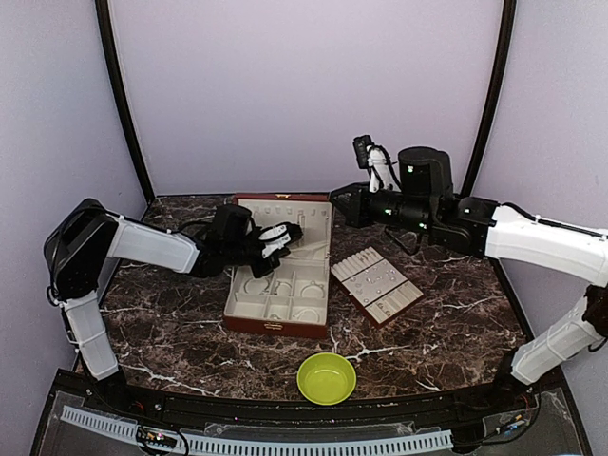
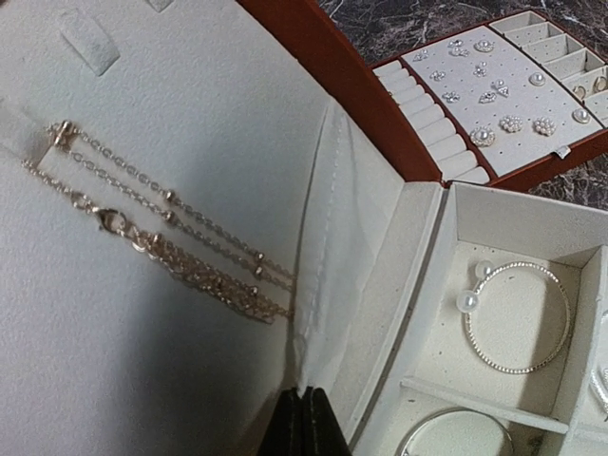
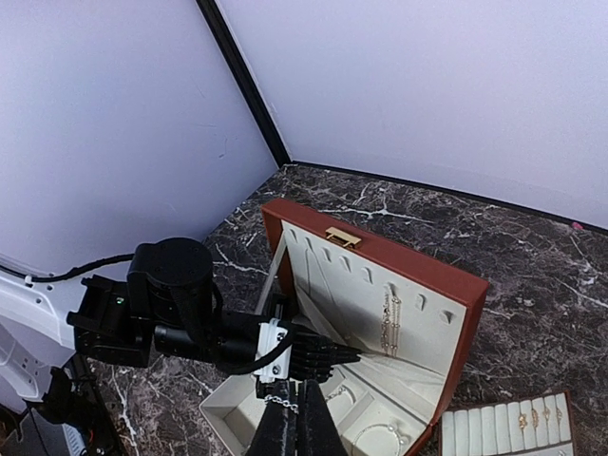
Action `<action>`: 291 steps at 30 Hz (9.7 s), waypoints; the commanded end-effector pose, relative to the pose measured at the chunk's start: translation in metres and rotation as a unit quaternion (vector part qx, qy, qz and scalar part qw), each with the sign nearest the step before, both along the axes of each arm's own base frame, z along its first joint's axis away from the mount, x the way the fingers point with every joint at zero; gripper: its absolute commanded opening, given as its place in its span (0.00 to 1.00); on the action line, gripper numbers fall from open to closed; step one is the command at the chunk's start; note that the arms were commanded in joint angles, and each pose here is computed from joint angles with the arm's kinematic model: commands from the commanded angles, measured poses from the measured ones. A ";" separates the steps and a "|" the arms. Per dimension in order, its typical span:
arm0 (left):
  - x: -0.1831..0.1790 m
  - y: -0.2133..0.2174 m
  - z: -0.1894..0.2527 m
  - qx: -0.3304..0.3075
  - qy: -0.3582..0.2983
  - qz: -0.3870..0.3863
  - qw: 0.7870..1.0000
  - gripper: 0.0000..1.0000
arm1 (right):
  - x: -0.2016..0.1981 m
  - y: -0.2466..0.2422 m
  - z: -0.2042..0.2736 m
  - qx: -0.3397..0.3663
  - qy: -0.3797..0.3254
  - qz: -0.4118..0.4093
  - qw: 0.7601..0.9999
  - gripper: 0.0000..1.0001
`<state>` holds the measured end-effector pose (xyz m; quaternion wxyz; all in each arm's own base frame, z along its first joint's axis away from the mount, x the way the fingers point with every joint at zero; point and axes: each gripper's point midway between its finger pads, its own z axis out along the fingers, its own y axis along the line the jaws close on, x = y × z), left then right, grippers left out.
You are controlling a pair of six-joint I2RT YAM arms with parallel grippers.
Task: Organize the mixed jewelry
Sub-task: Open the compartment pouch in the jewelry box, then hang the necklace on the necklace hanger.
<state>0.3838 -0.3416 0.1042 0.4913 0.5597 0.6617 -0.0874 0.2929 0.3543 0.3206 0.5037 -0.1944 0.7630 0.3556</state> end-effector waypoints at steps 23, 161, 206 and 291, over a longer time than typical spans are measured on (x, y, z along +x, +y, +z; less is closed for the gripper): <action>-0.069 -0.018 0.006 -0.031 0.051 -0.035 0.998 0.00 | 0.042 0.044 0.024 -0.050 -0.057 0.009 0.997 0.00; -0.051 0.112 0.131 -0.238 0.150 0.245 0.928 0.62 | 0.037 0.125 -0.092 -0.111 0.013 0.030 0.993 0.00; -0.069 0.033 0.130 -0.231 0.130 0.070 0.962 0.23 | 0.032 0.116 -0.077 -0.111 0.073 0.039 0.990 0.00; -0.062 0.033 0.118 -0.259 0.118 0.114 0.952 0.00 | 0.017 0.125 -0.122 -0.034 -0.037 0.084 0.995 0.16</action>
